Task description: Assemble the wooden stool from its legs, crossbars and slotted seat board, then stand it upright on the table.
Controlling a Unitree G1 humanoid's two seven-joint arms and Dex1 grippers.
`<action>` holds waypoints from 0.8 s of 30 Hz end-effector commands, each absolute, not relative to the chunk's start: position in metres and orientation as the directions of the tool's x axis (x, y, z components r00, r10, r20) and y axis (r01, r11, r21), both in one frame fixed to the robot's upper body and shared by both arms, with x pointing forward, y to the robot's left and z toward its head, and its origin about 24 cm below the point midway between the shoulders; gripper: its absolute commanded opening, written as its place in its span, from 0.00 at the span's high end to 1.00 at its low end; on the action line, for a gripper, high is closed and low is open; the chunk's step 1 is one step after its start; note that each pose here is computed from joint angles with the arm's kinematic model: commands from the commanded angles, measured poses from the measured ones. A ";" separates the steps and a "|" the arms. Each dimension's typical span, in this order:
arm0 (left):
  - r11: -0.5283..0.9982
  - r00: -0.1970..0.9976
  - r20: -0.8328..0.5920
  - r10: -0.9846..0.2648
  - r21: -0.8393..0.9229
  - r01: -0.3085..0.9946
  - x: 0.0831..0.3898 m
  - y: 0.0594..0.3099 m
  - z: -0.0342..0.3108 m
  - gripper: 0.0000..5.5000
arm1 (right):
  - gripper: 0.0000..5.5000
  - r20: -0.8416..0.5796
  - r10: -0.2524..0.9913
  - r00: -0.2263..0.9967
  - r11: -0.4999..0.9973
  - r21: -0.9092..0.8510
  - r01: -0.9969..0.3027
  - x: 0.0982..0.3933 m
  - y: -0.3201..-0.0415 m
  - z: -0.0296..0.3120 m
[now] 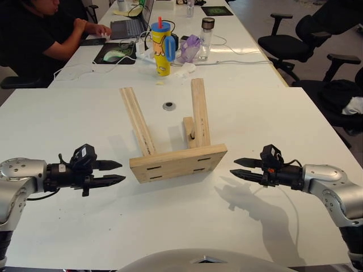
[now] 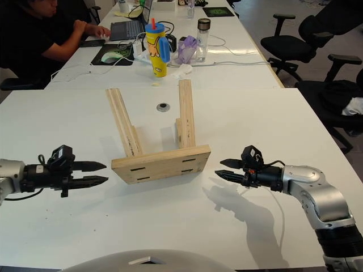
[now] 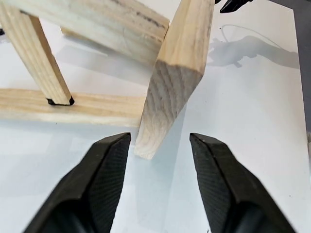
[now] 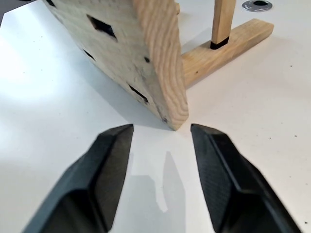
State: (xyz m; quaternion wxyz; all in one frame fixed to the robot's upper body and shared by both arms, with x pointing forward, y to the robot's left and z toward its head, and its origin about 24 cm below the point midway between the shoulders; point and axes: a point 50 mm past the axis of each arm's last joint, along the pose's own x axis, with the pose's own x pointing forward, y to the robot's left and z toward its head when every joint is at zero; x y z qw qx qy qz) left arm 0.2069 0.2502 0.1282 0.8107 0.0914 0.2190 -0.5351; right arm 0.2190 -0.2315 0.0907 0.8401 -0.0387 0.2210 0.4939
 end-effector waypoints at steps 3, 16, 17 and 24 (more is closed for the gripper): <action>0.353 0.290 -0.454 -0.842 -0.058 0.934 0.213 0.234 0.115 0.51 | 0.44 -0.382 0.835 0.396 0.479 0.149 -0.865 0.225 -0.219 0.086; 0.386 0.333 -0.408 -0.850 -0.052 0.921 0.222 0.226 0.097 0.58 | 0.43 -0.398 0.826 0.399 0.492 0.162 -0.856 0.226 -0.217 0.078; 0.390 0.334 -0.403 -0.852 -0.061 0.919 0.222 0.227 0.096 0.61 | 0.43 -0.407 0.818 0.406 0.503 0.164 -0.849 0.226 -0.220 0.076; 0.396 0.357 -0.200 -0.913 -0.210 0.894 0.229 0.216 0.111 0.72 | 0.43 -0.452 0.700 0.553 0.681 0.189 -0.708 0.237 -0.257 0.048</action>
